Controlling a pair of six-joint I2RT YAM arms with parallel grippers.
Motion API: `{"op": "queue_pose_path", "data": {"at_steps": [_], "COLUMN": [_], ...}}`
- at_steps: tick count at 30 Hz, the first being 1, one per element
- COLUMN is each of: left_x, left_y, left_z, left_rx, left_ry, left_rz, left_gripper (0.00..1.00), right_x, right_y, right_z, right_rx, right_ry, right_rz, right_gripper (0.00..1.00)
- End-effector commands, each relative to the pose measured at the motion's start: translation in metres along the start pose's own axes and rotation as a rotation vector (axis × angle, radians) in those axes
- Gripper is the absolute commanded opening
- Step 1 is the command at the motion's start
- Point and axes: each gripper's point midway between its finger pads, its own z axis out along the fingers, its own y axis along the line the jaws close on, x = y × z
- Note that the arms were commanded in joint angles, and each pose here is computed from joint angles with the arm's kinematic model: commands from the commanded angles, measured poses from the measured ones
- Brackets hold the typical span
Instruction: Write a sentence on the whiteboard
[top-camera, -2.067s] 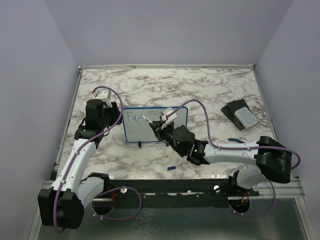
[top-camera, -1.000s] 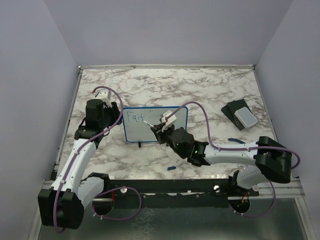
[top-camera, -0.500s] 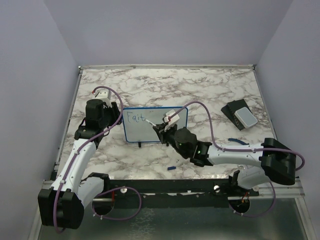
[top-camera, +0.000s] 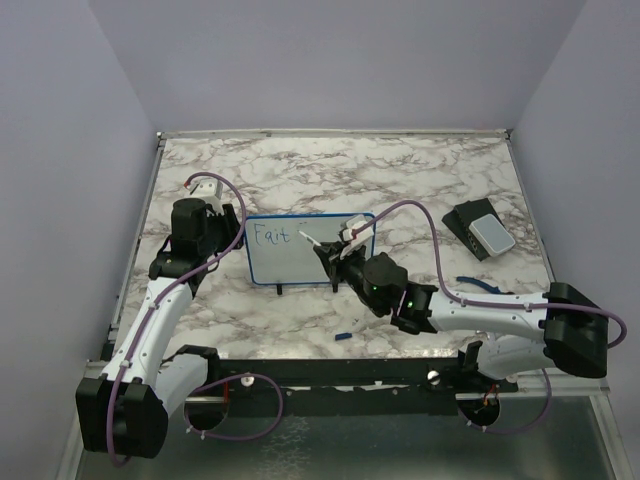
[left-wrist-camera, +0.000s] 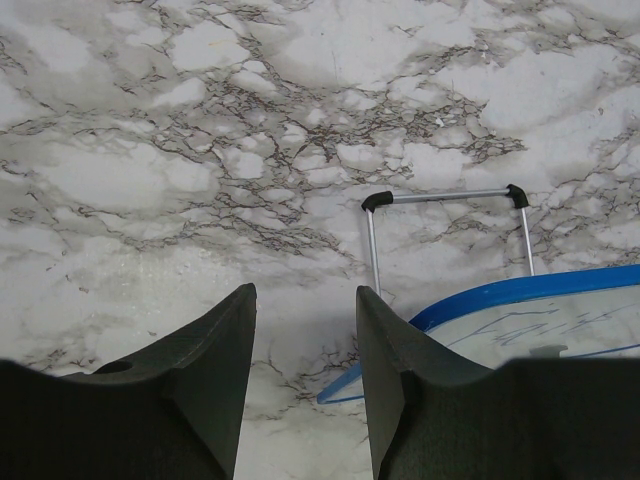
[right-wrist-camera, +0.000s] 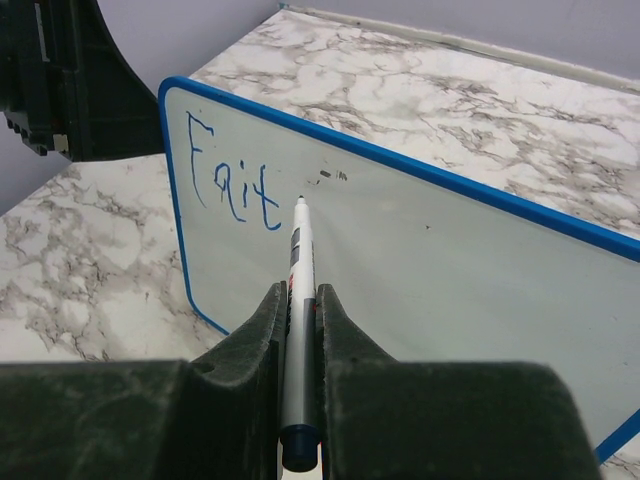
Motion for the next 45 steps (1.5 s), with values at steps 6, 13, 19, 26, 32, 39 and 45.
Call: {"op": "queue_pose_path", "data": {"at_steps": [6, 13, 19, 26, 32, 39, 45], "left_x": [0.000, 0.000, 0.000, 0.000, 0.000, 0.000, 0.000], "left_y": [-0.008, -0.008, -0.008, -0.008, -0.008, -0.008, -0.008], "left_z": [-0.002, -0.002, -0.002, -0.003, -0.003, -0.003, -0.003], "left_rx": [0.041, 0.041, 0.040, 0.042, 0.044, 0.043, 0.044], "left_ry": [-0.010, -0.010, -0.010, -0.010, -0.010, -0.012, -0.013], "left_rz": [0.003, 0.004, 0.004, 0.003, 0.003, 0.004, 0.004], "left_gripper": [0.46, 0.47, 0.47, 0.47, 0.47, 0.47, 0.47], "right_x": [-0.014, -0.022, -0.023, -0.014, -0.004, 0.013, 0.029], "right_y": [0.005, 0.012, 0.015, 0.012, 0.009, 0.004, 0.003], "right_z": [0.009, 0.013, 0.018, 0.022, 0.022, 0.015, 0.010], "right_rx": [0.005, -0.018, -0.017, 0.006, 0.023, 0.031, 0.019], "right_ry": [-0.038, -0.060, -0.064, -0.042, -0.015, 0.031, 0.076], "right_rz": [-0.022, -0.023, -0.034, -0.044, -0.047, -0.029, -0.020], "right_gripper": [0.01, 0.01, 0.01, 0.01, 0.01, 0.01, 0.01]}}
